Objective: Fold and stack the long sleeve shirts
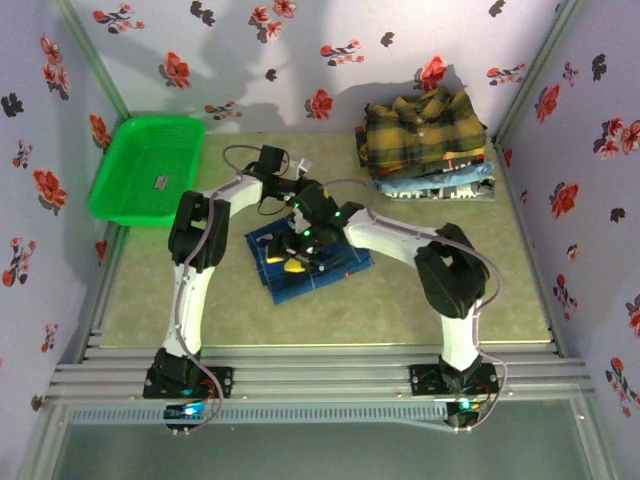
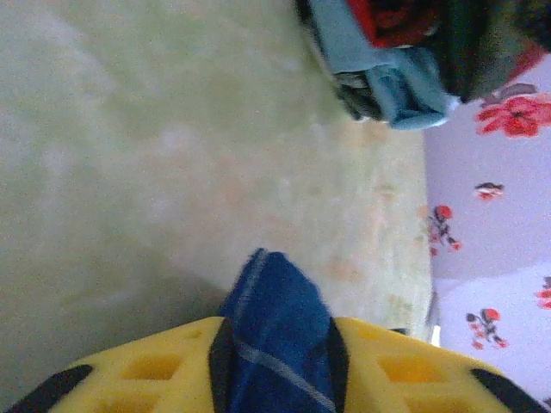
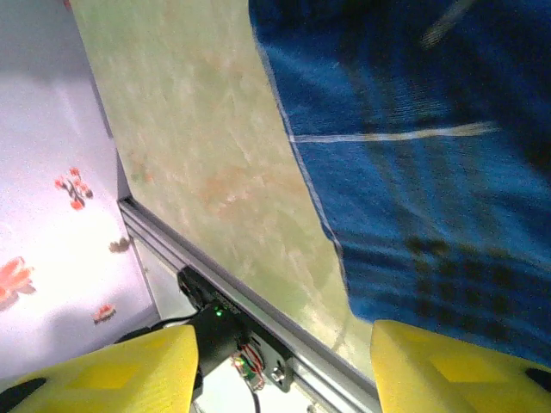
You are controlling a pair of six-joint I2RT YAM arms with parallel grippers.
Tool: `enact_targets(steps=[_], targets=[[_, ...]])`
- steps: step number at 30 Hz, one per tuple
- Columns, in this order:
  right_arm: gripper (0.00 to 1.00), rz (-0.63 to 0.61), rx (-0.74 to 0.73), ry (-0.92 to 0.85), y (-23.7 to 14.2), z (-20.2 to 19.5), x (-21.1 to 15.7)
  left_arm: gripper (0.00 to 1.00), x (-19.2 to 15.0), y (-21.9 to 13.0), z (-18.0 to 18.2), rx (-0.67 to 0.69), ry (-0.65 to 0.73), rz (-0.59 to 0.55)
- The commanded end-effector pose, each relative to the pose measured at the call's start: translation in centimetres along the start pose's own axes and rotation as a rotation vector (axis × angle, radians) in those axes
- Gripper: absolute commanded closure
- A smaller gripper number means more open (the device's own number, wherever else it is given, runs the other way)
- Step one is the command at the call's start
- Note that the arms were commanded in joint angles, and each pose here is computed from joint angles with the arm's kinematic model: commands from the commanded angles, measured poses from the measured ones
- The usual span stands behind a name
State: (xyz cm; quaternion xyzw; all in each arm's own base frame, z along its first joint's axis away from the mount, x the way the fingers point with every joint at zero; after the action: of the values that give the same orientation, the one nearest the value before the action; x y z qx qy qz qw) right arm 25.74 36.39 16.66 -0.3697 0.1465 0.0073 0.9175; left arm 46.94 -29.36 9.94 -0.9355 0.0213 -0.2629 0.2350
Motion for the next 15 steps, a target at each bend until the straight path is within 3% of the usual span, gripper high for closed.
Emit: enact_targets(steps=[1,3,6,9,15], targets=[[0.39,-0.187,-0.087,0.009,-9.0,-1.1,1.0,0.49,3.5,-2.7,-3.1,-0.096,0.076,-0.121],[0.36,-0.307,-0.231,0.009,-13.2,-4.0,2.3,0.38,4.7,-4.0,-4.1,-0.099,0.09,-0.159],[0.34,-0.37,-0.391,-0.061,-16.3,-7.1,4.7,0.33,5.3,-5.3,-4.6,-0.031,0.079,-0.151],[0.34,-0.358,-0.456,-0.187,-16.0,-8.4,7.1,0.31,4.8,-6.1,-4.0,0.085,0.058,-0.133],[0.36,-0.323,-0.418,-0.305,-13.4,-8.5,11.6,0.31,2.7,-5.0,-1.6,0.286,0.004,-0.01]])
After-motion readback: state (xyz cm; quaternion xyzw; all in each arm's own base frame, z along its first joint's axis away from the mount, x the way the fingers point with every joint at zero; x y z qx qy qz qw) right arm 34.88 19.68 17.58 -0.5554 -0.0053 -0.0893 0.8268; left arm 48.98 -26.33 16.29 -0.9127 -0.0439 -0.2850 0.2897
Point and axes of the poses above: each hand's point on the last joint's axis, 136 mm out from that joint toward the fingers, its own y axis out along the fingers, its own z axis along the line the jaws close on, x = y × z, the point moved 5 cm from there along -y, back along the fingers, and after that the axes turned 15 degrees about y, right-handed, at the moved point
